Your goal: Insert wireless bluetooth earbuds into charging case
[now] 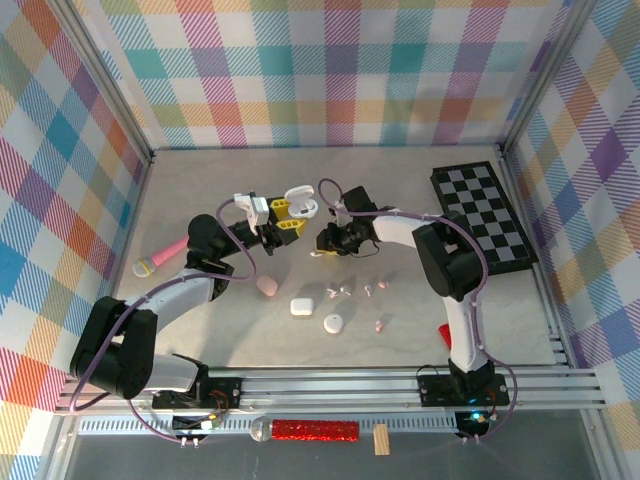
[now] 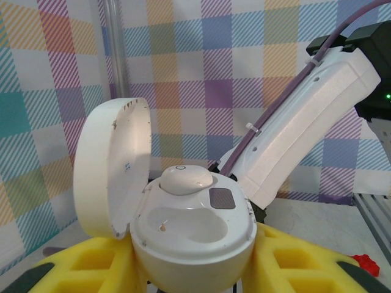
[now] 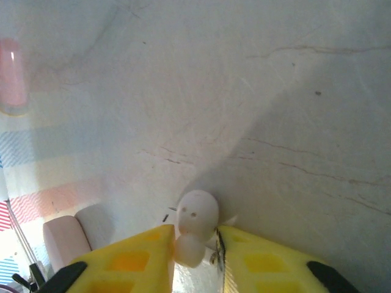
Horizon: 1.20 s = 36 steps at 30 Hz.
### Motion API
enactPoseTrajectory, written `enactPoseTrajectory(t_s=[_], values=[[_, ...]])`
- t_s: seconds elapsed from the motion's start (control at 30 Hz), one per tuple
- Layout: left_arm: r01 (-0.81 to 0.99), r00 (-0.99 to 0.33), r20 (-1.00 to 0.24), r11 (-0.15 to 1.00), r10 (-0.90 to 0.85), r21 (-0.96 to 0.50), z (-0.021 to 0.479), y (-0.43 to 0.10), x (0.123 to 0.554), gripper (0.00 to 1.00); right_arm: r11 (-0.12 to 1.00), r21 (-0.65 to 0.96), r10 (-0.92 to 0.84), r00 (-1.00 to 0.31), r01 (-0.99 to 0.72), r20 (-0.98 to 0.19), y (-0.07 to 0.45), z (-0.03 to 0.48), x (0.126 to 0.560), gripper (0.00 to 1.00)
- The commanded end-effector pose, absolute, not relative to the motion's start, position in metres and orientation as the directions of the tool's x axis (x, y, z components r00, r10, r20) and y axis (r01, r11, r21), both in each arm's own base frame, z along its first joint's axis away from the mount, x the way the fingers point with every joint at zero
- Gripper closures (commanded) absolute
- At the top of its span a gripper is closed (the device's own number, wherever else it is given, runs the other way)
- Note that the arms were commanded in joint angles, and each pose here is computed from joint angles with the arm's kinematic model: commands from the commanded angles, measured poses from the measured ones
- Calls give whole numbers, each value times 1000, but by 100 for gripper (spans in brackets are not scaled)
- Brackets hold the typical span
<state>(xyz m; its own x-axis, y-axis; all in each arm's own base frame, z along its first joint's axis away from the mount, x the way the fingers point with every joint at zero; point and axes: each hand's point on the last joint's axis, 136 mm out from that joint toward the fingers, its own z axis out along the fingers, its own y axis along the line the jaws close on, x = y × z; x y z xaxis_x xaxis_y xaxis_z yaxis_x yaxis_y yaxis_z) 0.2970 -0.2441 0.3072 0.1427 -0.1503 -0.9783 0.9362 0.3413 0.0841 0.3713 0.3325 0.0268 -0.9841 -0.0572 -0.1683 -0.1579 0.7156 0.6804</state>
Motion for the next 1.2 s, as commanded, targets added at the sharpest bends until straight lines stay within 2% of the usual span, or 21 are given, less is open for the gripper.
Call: enactPoseTrajectory(t_s=[0.0,0.17,0.4,0.5,0.7,0.87,0.97,1.17], values=[[928,195,-969,349,-149,133,315,-239,292,62,726,674,-56,-989,-134,-137,334,22,368,79],[927,193,-970,350,-148,131,314,-239,292,63,738,662,-43,-988,-133,-151,329,27,369,85],[926,194,-970,353,-143,133,313,-239,293,63,749,647,-19,-981,-141,-192,309,45,364,87],[925,196,-971,355,-140,136,314,-239,292,63,771,625,6,-981,-120,-195,283,47,358,87],[920,205,-972,361,-116,151,313,-238,291,62,859,508,42,-980,-63,-193,210,44,335,88],[921,210,-970,357,-119,156,315,-238,289,62,975,216,-22,-990,-52,-139,144,33,306,87],[922,210,-970,355,-120,156,314,-238,288,62,991,123,-39,-993,-53,-115,127,34,297,88],[923,210,-970,351,-123,156,314,-239,290,62,996,47,-71,-993,-76,-94,124,32,299,89]])
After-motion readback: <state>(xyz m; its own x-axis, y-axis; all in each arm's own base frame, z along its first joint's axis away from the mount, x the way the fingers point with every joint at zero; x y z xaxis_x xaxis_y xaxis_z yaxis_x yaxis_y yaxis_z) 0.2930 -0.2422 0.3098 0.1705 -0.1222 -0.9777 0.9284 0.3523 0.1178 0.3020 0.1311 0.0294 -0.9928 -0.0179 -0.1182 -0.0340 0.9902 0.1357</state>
